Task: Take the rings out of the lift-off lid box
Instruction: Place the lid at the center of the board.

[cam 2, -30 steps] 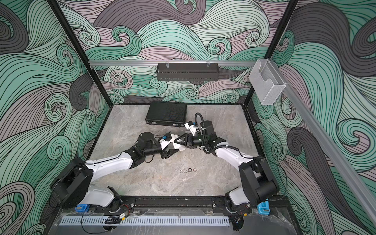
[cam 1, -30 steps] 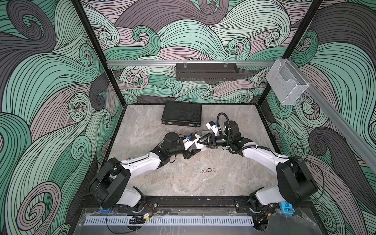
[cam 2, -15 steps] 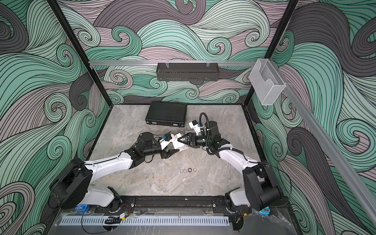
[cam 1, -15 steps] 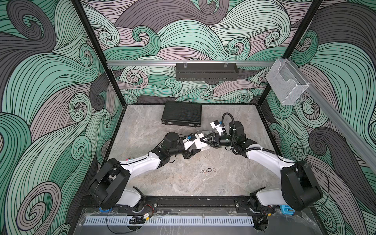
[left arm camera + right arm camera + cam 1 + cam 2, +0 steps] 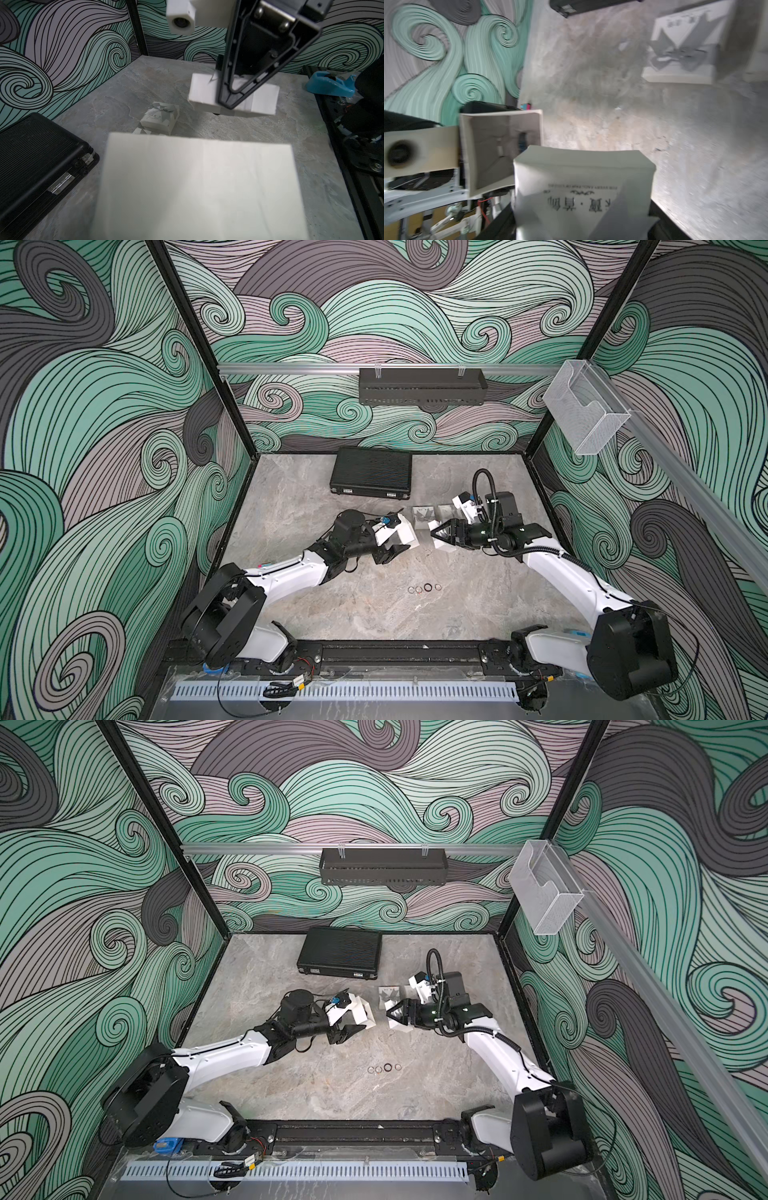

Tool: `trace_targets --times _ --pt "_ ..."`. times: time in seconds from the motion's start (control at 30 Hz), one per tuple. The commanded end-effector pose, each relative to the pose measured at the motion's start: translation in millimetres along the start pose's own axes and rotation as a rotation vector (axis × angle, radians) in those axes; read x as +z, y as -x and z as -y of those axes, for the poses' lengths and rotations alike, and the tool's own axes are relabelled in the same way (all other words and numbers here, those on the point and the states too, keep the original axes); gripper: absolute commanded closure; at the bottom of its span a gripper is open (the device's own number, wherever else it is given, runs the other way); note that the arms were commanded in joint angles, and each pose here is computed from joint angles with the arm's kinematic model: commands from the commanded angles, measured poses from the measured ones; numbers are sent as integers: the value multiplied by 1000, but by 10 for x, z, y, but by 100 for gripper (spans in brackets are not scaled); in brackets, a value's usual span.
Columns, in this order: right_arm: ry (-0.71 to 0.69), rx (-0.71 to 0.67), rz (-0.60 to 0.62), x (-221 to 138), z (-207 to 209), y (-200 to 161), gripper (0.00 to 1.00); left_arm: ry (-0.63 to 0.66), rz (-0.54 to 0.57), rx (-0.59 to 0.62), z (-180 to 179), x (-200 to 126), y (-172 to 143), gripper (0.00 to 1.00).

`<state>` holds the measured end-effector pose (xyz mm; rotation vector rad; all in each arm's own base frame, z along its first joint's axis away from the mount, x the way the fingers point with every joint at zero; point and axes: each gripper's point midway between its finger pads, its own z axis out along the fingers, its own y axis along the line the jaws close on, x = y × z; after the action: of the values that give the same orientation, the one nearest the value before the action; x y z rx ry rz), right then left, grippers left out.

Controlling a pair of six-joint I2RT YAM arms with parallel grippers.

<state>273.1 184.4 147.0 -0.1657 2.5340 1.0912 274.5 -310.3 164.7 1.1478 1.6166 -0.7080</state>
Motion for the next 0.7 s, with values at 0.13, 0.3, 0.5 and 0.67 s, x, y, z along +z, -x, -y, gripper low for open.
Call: trace_targets --times 0.13,0.3,0.5,0.67 --pt "-413 -28 -50 33 856 -243 26 -16 49 17 12 -22 270 35" --pt "-505 -44 -50 140 1017 -216 26 -31 49 7 26 -3 280 35" --pt "-614 -72 -96 277 1113 -245 26 -38 49 -2 34 1 286 35" --pt "-707 -79 -108 356 1241 -288 25 -39 47 -3 35 1 281 35"
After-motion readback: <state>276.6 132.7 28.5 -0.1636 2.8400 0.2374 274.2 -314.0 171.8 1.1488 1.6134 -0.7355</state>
